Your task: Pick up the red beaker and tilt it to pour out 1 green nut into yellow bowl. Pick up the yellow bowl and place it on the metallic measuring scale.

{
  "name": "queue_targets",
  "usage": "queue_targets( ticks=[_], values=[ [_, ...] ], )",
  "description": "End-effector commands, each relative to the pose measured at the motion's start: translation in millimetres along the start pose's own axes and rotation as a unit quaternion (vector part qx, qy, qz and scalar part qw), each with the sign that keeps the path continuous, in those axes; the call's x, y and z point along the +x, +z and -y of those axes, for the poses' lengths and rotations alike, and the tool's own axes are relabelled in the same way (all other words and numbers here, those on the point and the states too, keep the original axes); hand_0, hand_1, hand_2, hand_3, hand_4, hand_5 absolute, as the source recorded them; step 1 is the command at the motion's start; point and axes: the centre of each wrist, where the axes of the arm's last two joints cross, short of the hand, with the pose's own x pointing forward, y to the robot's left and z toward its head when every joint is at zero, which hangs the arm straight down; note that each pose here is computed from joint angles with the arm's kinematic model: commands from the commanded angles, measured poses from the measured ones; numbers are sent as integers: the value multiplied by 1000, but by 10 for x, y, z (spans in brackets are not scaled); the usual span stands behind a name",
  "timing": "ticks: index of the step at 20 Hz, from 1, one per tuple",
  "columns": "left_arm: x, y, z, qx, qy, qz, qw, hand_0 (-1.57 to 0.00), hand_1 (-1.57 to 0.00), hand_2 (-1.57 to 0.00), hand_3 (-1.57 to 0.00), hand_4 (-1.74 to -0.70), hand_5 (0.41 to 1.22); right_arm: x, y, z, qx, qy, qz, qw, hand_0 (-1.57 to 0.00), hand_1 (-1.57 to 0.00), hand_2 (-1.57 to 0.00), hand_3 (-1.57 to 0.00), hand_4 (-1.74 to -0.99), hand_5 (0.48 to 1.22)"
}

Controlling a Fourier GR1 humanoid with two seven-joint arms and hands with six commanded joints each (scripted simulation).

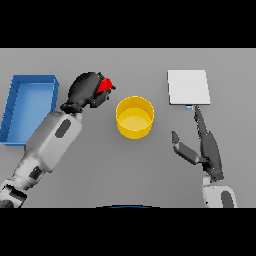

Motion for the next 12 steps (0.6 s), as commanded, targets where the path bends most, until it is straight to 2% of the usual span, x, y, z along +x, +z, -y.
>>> queue_targets(
  ticks=[1,6,8,9,12],
  values=[
    [60,-37,-29,-1,-42,7,999,-1570,-1570,-1570,-1569,-1739,1127,2,-9,36,-4,3,1,1000,1,1,1,1,-1256,690],
    [215,-132,-75,-24,-189,35,981,-1571,-1571,-1571,-1570,-1740,1190,65,16,9,-3,0,9,1000,1,1,1,1,-1274,704],
    [250,-160,-55,-41,-238,49,969,-1571,-1571,-1571,-1571,-1649,1201,71,-14,8,-8,-3,5,1000,1,1,1,1,-1284,705],
    [292,-175,-106,-47,-263,59,962,-1571,-1571,-1571,-1571,-1666,1205,48,-25,-10,-8,-8,1,1000,1,1,1,1,-1283,702],
    [429,-232,-129,-85,-341,77,933,-1571,-1571,-1571,-1327,-1695,1213,-16,9,-35,-8,-21,1,1000,1,1,1,1,-1288,685]
  ],
)
